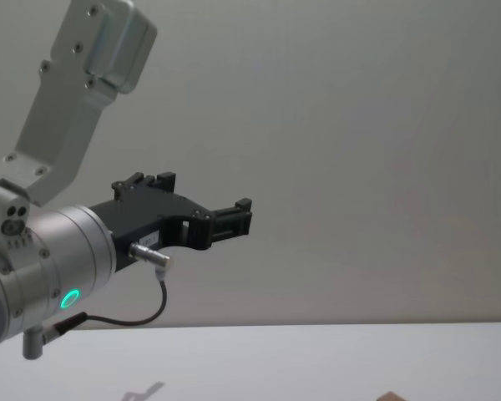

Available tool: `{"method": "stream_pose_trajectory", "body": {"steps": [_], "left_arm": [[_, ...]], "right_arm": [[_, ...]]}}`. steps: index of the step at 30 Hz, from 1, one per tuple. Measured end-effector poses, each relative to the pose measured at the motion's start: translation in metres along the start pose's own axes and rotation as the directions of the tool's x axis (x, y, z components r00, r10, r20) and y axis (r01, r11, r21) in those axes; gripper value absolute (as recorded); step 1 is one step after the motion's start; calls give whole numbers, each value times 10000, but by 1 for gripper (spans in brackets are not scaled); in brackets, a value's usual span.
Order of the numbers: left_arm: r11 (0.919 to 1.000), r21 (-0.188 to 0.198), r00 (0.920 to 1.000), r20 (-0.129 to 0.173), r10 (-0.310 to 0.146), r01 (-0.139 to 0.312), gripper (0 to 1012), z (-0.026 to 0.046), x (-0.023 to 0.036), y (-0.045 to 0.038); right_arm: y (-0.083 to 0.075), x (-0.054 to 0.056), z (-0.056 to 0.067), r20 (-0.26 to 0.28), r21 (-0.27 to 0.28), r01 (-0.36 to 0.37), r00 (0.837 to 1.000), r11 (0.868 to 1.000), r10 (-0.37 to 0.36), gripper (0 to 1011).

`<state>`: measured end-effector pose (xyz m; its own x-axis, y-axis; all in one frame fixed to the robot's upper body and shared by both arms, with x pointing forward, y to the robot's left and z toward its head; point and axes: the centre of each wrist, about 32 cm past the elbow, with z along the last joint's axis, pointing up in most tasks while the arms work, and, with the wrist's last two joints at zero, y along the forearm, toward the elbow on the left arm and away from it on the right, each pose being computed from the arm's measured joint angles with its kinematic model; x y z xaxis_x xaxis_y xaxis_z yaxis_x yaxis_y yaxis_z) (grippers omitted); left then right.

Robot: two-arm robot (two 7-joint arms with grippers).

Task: Use the one hand to pick up the stamp and affix it onto the A4 paper.

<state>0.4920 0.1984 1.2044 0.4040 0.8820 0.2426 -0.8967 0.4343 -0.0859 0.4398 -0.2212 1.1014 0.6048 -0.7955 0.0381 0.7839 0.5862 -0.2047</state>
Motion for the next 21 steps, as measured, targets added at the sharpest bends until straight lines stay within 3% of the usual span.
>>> {"method": "stream_pose_trajectory", "body": {"steps": [21], "left_arm": [[10000, 0, 10000, -1, 0, 0, 1001, 0, 0, 0]], "right_arm": [[78, -42, -132, 179, -397, 106, 9998, 9992, -99, 220]]}}
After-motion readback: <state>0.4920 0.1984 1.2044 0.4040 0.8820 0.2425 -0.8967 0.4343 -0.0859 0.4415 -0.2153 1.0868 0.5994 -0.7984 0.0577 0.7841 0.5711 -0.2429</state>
